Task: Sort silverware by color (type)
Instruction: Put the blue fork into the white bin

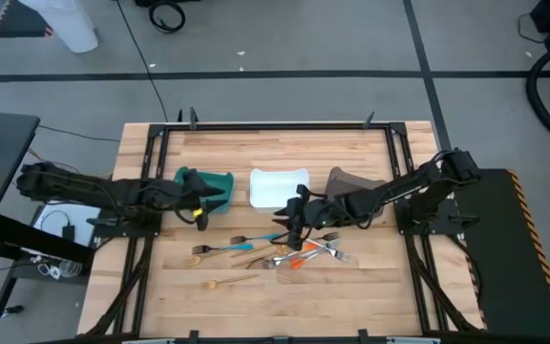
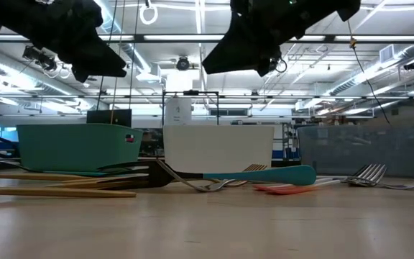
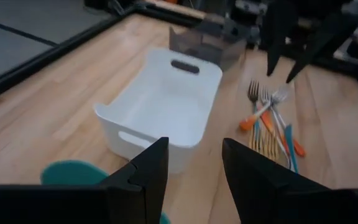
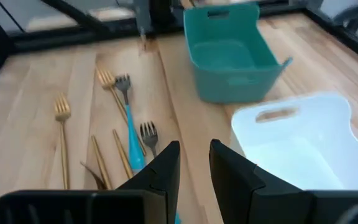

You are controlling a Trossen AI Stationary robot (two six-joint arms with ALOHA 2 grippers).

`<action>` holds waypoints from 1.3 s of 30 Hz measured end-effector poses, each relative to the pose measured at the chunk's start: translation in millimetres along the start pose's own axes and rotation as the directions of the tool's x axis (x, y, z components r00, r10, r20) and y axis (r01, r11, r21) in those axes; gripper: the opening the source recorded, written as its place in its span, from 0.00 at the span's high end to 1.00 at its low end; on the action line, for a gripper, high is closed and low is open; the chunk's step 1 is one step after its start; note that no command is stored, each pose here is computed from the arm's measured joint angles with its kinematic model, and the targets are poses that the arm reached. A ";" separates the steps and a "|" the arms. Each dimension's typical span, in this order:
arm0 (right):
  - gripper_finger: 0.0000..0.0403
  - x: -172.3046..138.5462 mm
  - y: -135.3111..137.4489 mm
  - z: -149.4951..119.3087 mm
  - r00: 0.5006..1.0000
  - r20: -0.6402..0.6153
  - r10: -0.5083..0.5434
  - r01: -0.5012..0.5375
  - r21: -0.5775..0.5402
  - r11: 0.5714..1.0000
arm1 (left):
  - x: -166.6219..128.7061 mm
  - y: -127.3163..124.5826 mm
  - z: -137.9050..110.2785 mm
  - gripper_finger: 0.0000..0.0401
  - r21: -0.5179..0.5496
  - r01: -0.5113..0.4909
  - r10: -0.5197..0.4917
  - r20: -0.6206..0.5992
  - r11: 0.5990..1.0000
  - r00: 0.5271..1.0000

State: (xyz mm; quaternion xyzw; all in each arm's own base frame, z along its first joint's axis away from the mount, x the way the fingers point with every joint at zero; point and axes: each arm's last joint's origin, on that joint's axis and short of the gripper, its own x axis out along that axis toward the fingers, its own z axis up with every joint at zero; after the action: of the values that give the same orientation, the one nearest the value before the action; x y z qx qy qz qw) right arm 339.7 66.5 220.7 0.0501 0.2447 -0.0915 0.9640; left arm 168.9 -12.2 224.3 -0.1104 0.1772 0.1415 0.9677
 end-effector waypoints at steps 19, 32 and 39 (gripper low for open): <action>0.77 -1.3 14.2 -2.6 0.999 -0.050 0.019 -0.017 0.034 0.999 | 11.0 -26.2 1.5 0.60 0.098 0.046 -0.030 -0.159 0.994 0.987; 0.77 -1.0 22.0 -10.3 0.997 -0.075 0.012 -0.010 0.020 1.000 | 24.3 -31.9 -6.9 0.60 0.157 0.034 0.007 -0.250 0.987 0.968; 0.77 13.7 25.4 -24.0 0.991 -0.124 0.046 -0.046 0.004 0.999 | 28.6 -33.6 -9.9 0.60 0.173 0.053 -0.003 -0.273 0.983 0.962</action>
State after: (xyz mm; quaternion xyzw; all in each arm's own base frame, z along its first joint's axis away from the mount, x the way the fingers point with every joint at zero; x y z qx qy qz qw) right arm 345.5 92.7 194.4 0.0619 0.3026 -0.0661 0.9488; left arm 202.0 -39.5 210.0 -0.0438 0.3184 0.0948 0.9422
